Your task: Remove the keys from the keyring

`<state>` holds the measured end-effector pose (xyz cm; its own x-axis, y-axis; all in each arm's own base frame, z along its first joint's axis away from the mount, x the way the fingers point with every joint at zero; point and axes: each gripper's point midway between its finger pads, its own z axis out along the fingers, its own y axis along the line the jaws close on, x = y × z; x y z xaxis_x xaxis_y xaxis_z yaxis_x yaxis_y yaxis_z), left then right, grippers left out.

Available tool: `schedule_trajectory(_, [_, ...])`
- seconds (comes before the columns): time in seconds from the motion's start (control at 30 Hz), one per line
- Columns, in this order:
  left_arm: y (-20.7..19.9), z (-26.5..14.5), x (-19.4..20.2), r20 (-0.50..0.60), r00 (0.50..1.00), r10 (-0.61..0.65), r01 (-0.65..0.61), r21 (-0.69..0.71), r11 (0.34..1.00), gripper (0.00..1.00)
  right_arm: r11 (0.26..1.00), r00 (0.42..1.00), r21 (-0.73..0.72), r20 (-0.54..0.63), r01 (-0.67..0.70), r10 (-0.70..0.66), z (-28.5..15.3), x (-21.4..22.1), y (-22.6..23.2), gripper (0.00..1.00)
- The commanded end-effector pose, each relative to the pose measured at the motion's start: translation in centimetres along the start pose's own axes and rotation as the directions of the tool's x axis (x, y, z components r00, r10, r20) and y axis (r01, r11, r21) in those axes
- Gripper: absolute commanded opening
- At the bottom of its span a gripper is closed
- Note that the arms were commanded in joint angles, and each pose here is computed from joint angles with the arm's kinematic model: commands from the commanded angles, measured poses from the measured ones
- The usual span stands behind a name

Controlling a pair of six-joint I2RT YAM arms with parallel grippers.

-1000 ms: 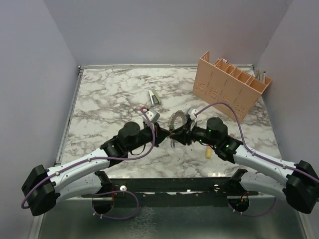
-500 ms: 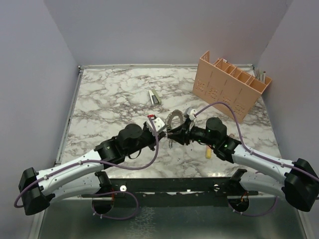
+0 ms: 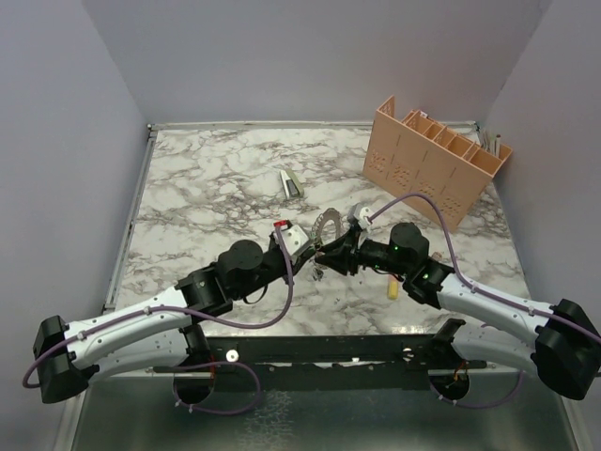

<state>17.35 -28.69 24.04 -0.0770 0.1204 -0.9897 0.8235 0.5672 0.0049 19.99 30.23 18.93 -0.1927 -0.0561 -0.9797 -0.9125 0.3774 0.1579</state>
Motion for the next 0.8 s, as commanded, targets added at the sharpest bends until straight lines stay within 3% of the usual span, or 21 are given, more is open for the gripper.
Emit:
schedule_trajectory(0.0, [1.5, -0.6, -7.4, 0.106, 0.990, 0.096, -0.089, -0.073, 0.993, 0.00, 0.997, 0.987, 0.072, -0.155, -0.042, 0.053, -1.2, 5.3, -1.4, 0.01])
schedule_trajectory(0.13, [4.4, -2.7, -4.9, -0.006, 0.989, 0.148, -0.146, -0.209, 0.967, 0.22, 0.997, 0.989, 0.068, -0.142, -0.033, 0.043, -1.4, 4.9, -1.3, 0.01])
schedule_trajectory(0.3, [4.6, -4.8, -4.2, 0.109, 0.991, 0.071, -0.044, -0.228, 0.973, 0.41, 0.998, 0.990, 0.056, -0.138, -0.026, 0.034, -1.4, 4.7, -1.1, 0.01])
schedule_trajectory(0.53, [3.1, -5.0, -2.1, 0.226, 0.965, -0.134, 0.169, -0.142, 0.975, 0.48, 0.999, 0.990, 0.044, -0.143, -0.012, 0.018, -1.5, 4.6, -0.9, 0.01])
schedule_trajectory(0.77, [1.1, -2.6, 2.3, 0.188, 0.956, -0.225, 0.239, -0.052, 0.970, 0.49, 1.000, 0.983, 0.013, -0.182, 0.004, -0.002, -1.7, 4.3, -0.4, 0.01])
